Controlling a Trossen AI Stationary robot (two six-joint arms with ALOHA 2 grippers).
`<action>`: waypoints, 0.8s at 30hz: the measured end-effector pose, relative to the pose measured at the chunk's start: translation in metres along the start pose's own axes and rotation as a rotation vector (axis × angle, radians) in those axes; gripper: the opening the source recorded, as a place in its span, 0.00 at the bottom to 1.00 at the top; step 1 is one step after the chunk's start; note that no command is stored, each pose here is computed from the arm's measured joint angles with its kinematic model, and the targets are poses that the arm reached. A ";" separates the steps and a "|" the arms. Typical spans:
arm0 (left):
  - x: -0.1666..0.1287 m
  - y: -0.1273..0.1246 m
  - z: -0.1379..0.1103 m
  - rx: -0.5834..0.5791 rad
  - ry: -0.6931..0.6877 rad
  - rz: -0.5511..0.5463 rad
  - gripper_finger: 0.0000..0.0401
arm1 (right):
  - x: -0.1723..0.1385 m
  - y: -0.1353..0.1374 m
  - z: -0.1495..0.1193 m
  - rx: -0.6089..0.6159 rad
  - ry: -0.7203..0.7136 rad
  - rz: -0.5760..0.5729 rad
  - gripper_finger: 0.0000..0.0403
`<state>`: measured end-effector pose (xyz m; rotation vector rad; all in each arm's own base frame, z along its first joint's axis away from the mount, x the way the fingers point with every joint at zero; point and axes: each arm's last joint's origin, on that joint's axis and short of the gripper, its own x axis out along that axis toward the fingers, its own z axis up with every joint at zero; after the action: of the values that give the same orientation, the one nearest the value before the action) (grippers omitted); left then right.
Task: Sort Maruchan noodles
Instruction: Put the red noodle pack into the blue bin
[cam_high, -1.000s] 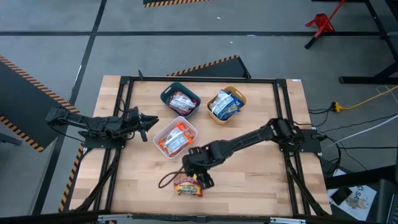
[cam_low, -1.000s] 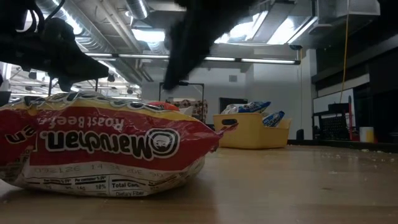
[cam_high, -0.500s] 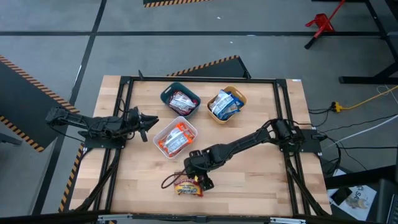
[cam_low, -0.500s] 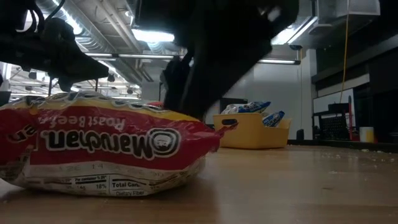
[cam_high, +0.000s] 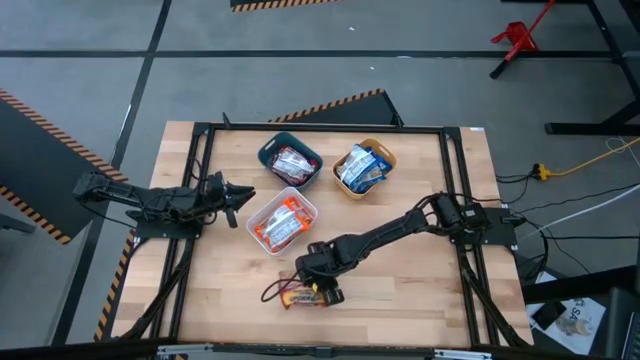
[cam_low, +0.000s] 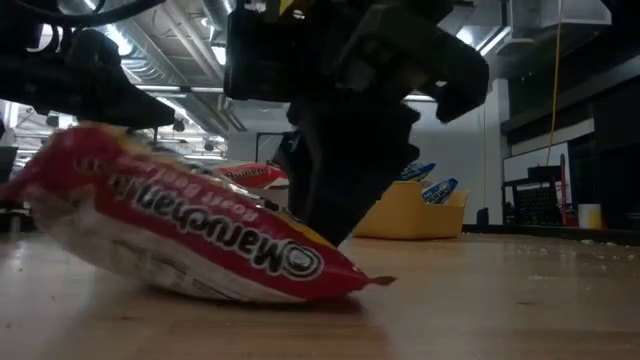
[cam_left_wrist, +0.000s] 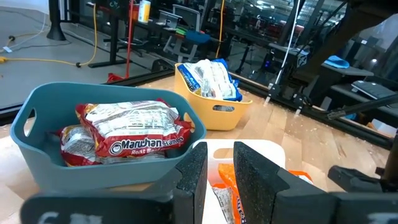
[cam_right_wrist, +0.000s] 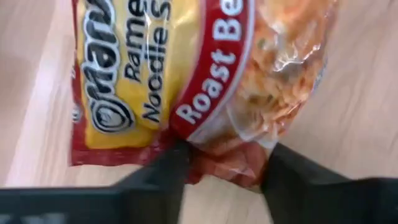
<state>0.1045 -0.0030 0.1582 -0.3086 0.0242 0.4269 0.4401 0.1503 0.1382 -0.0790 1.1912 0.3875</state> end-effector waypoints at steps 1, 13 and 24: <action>0.000 0.000 0.000 0.000 0.000 0.000 0.18 | 0.000 0.000 0.000 0.001 0.004 0.000 0.34; 0.000 0.000 0.000 0.000 0.000 0.000 0.18 | -0.027 0.006 0.018 0.043 0.026 0.051 0.01; 0.000 0.000 0.000 -0.001 0.000 0.000 0.18 | -0.111 0.000 0.041 0.055 -0.061 0.063 0.00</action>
<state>0.1045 -0.0030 0.1583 -0.3093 0.0236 0.4266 0.4415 0.1326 0.2554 0.0180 1.1458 0.4099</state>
